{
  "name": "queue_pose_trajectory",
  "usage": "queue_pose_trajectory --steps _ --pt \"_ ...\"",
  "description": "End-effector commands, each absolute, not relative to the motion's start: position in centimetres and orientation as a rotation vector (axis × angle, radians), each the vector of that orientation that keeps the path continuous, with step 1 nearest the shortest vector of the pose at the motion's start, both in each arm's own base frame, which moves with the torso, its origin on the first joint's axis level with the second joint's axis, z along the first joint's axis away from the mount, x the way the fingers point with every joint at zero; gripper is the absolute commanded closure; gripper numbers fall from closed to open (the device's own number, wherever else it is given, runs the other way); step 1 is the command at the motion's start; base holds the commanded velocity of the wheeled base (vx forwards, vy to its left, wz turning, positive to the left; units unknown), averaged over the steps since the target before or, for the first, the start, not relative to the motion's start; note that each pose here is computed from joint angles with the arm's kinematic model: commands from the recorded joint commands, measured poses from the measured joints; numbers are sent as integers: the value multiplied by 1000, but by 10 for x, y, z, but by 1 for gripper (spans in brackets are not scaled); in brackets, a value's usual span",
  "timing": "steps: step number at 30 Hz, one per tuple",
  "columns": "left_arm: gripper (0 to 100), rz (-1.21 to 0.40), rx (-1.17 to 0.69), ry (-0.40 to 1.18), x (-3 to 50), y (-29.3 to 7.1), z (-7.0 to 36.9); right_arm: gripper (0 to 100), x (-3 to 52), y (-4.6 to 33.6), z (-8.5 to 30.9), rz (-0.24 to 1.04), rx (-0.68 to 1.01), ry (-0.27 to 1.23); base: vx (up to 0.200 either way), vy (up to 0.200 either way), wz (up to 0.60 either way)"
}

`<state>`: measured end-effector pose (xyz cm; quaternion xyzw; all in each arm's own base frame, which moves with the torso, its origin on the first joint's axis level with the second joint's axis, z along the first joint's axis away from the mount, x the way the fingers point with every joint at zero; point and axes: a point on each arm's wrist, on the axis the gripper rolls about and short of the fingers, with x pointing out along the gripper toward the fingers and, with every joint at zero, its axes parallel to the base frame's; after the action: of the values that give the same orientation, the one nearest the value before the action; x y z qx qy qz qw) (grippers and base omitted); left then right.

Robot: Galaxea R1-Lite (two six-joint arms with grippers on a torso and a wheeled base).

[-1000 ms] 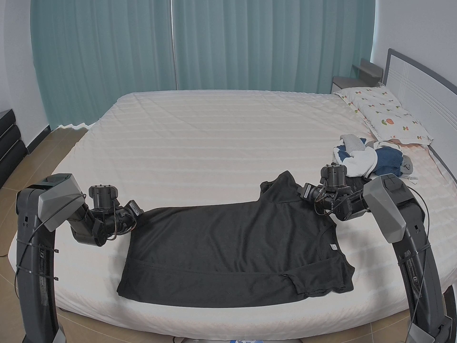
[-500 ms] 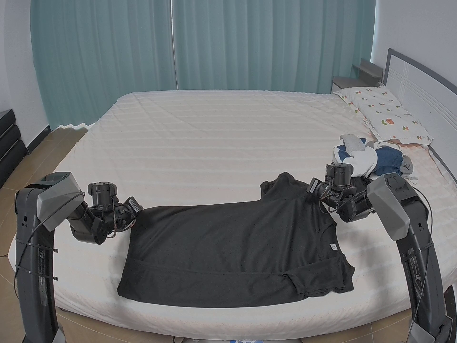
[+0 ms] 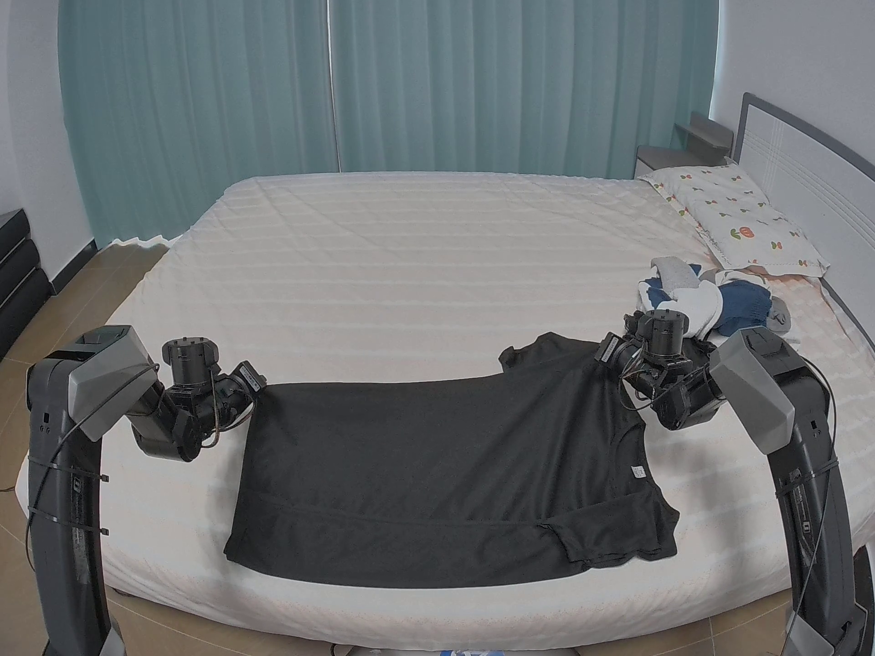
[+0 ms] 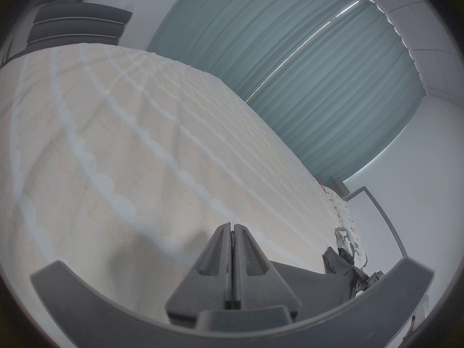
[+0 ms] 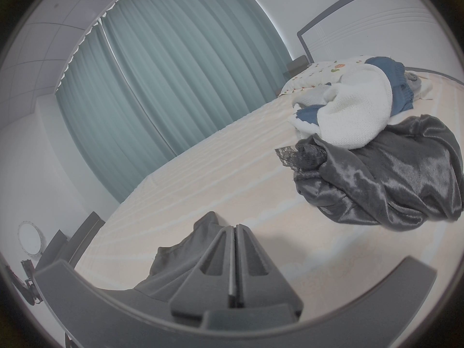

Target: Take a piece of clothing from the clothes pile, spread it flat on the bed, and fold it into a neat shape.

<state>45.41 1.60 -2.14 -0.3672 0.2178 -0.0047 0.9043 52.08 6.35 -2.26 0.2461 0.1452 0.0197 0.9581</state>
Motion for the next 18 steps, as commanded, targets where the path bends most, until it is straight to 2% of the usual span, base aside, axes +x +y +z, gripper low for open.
queue_pose_trajectory --steps 1,5,11,18 --pt "100 -15 -757 419 455 18 -20 100 521 65 -12 49 499 266 0 0 0" --pt "100 -12 -769 395 454 22 -17 100 519 65 -6 57 502 223 0 0 0" --pt "100 -7 -773 395 451 24 -14 100 510 71 -32 63 449 285 0 0 0" --pt "100 6 -777 383 449 31 -9 100 509 75 -32 79 447 279 0 0 0"
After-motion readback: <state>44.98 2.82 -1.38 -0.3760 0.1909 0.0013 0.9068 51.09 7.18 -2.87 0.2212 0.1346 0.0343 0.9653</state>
